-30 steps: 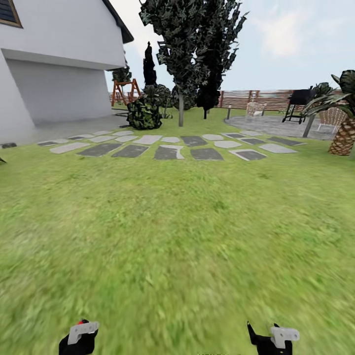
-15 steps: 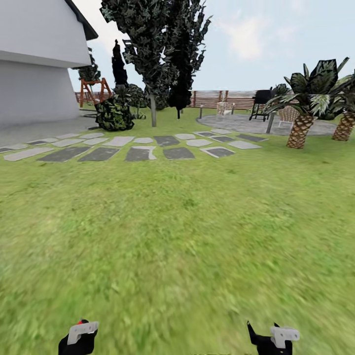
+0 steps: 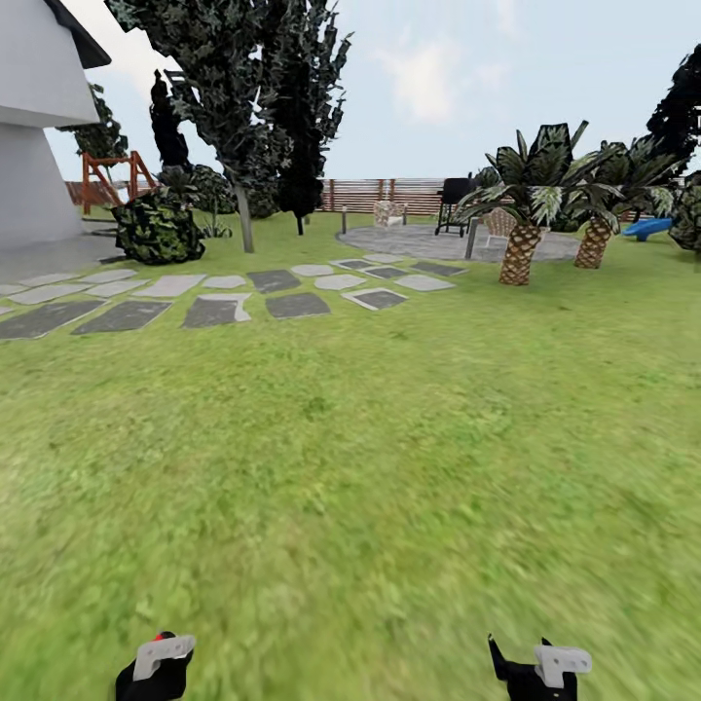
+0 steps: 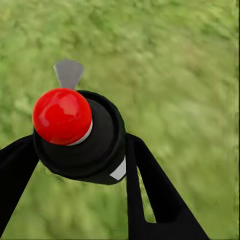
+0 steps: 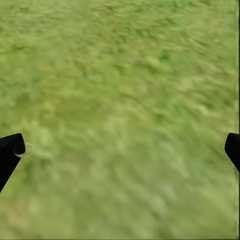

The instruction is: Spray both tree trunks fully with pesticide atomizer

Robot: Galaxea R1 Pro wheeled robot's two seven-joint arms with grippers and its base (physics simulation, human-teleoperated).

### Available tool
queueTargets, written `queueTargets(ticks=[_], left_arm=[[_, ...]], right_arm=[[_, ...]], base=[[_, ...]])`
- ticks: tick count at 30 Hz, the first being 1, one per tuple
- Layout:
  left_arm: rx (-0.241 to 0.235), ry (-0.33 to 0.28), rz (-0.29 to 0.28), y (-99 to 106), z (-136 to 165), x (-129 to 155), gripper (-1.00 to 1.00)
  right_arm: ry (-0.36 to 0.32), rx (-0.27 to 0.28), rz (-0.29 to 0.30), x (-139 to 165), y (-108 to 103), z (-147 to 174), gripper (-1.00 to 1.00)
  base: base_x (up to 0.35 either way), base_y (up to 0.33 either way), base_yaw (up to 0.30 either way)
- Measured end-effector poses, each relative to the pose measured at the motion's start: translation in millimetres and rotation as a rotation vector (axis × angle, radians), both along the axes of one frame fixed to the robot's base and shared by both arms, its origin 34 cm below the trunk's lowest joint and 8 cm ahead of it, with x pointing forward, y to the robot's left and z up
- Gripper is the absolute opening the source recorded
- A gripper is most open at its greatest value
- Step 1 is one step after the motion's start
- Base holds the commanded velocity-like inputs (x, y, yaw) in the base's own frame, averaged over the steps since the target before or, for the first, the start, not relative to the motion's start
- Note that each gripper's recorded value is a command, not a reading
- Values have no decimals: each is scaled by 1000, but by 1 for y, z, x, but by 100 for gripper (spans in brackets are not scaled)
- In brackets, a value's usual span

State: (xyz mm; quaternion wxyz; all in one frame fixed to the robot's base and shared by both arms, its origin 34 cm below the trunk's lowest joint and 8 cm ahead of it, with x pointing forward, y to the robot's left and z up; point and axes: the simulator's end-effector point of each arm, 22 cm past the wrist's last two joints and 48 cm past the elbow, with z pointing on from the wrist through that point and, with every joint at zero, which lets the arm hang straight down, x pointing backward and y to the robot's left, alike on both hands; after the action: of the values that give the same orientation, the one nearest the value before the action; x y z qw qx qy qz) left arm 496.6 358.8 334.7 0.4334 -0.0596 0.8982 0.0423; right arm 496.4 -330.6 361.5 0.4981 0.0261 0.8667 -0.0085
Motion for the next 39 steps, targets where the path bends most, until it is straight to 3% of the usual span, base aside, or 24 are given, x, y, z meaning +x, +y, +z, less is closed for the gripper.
queueTargets(ticks=[8,28,39], left_arm=[[0,-1,-1,0,0,0,-100],[1,-1,5,2,0,0,-100],[1,0,9,2,0,-1,-100]], right_arm=[[0,0,0,0,0,0,100],[0,0,0,0,0,0,100],[0,0,0,0,0,0,100]], base=[[171,-237,-300],[16,-6,-300],[268,-74,-300]])
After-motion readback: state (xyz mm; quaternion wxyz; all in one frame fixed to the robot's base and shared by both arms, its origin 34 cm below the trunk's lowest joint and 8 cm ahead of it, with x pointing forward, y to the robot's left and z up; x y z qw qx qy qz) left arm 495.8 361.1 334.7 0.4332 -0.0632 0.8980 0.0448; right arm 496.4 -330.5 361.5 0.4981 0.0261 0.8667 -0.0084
